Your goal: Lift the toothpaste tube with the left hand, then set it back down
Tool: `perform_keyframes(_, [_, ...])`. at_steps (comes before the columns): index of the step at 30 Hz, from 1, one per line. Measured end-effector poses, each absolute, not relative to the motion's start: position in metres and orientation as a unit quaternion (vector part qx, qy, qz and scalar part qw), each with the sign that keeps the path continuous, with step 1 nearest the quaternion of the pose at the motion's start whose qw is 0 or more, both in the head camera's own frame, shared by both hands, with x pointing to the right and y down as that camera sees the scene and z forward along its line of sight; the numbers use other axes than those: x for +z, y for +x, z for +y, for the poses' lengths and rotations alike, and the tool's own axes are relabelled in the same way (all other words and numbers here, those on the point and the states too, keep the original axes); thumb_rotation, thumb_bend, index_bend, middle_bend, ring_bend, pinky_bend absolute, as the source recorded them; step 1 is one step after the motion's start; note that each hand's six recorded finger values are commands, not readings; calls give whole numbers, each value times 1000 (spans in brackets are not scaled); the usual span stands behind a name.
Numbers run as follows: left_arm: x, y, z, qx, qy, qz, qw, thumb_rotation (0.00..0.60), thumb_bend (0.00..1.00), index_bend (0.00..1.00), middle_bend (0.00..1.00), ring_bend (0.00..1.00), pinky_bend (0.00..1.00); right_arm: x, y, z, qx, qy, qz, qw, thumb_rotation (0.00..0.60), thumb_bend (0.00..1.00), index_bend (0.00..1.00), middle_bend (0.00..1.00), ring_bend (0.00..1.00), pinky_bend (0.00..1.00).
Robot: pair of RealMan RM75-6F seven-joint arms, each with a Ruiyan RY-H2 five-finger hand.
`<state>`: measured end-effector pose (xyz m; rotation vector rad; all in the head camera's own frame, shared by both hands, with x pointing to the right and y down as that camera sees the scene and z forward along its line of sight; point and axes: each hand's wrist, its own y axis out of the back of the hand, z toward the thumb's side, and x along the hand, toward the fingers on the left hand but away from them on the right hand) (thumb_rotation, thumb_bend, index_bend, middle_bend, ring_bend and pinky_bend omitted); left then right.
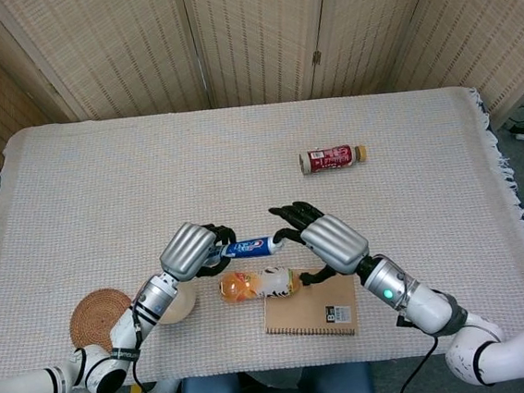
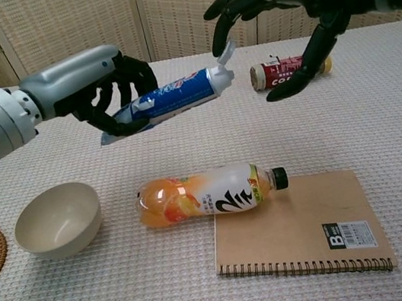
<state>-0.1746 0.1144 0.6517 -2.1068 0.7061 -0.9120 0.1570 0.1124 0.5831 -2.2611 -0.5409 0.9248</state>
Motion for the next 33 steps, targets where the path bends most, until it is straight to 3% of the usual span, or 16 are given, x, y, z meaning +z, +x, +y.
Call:
perform_keyframes(23, [650,-183,116,-344,-824,296,338,600,825,747,747,676,735,586,169,113,349,-859,-229,297,600,248,315,61,0,0])
perform_keyframes(25, [651,-184,116,-342,-827,301,330,600,833,747,747,676,735,581,172,112,339,-860,-245,292,600,247,259,60,3,0])
perform_keyframes(28, [652,-187,116,-338,-830,311,316,600,840,747,747,676,735,575,174,111,320,-866,-266,277,594,247,85,32,2,0])
perform_keyframes(30, [652,-187,116,-335,-832,317,307,600,841,747,747,676,735,574,173,111,308,-871,-277,265,532,246,13,6,1,0])
perform_keyframes(33, [651,-187,117,-330,-834,322,301,600,842,747,747,676,735,573,170,111,287,-880,-291,242,383,203,0,0,0,0])
